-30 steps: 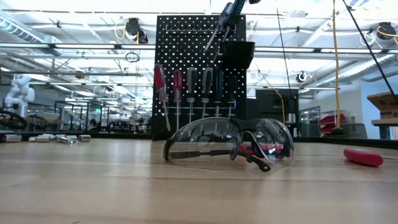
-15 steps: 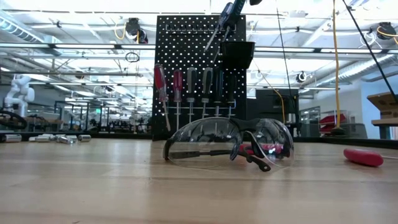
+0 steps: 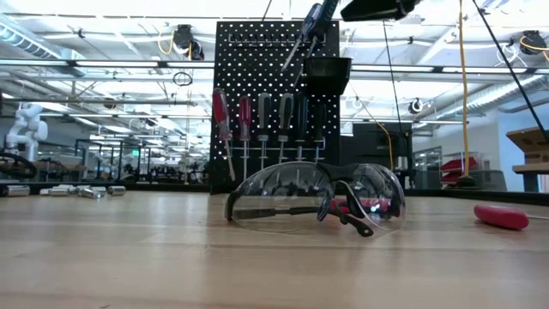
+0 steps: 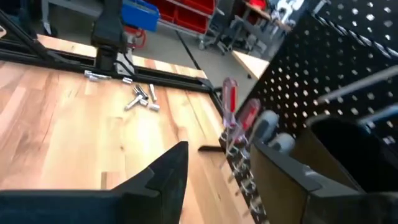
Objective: Hang tools onto peg board
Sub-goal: Hang the blue pick tool onto the peg board
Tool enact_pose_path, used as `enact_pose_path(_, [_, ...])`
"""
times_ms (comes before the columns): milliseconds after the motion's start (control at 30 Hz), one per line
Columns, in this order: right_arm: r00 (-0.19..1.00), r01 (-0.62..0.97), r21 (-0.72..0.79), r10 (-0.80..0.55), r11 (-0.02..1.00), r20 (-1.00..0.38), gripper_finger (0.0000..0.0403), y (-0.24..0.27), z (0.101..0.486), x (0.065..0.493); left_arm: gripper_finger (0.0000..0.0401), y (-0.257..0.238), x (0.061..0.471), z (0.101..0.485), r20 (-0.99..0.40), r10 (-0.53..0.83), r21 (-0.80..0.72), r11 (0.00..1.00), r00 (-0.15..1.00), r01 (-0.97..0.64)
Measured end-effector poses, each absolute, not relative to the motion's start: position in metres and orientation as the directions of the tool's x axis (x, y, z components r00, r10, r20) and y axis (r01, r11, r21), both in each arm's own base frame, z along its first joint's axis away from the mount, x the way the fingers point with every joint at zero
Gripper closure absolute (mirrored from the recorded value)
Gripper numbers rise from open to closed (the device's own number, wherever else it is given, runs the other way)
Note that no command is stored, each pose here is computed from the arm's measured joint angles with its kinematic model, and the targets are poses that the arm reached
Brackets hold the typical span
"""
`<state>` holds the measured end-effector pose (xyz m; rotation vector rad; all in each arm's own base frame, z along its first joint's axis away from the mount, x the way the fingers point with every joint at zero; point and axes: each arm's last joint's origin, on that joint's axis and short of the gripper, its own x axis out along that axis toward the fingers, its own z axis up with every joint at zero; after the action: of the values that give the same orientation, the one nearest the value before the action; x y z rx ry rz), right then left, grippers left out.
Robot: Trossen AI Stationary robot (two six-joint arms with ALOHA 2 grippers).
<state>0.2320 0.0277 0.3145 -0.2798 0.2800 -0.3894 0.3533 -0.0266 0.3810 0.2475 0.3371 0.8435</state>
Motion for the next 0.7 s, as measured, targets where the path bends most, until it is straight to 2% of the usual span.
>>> enact_pose_path(333, [0.887, 0.345, -0.266, -0.405, 0.9, -0.221, 0.024, 0.025, 0.321, 0.217, 0.0398, 0.038, 0.378, 0.362, -0.175, 0.859, 0.281, 0.512, 0.481, -0.812])
enact_pose_path(533, [0.882, 0.34, -0.275, -0.407, 0.899, -0.236, 0.0241, 0.025, 0.319, 0.218, 0.0398, 0.073, 0.378, 0.366, -0.166, 0.842, 0.178, 0.537, 0.513, -0.825])
enact_pose_path(700, [0.881, 0.339, -0.278, -0.407, 0.899, -0.241, 0.0241, 0.025, 0.318, 0.218, 0.0398, 0.09, 0.377, 0.364, -0.17, 0.849, 0.164, 0.525, 0.5, -0.835])
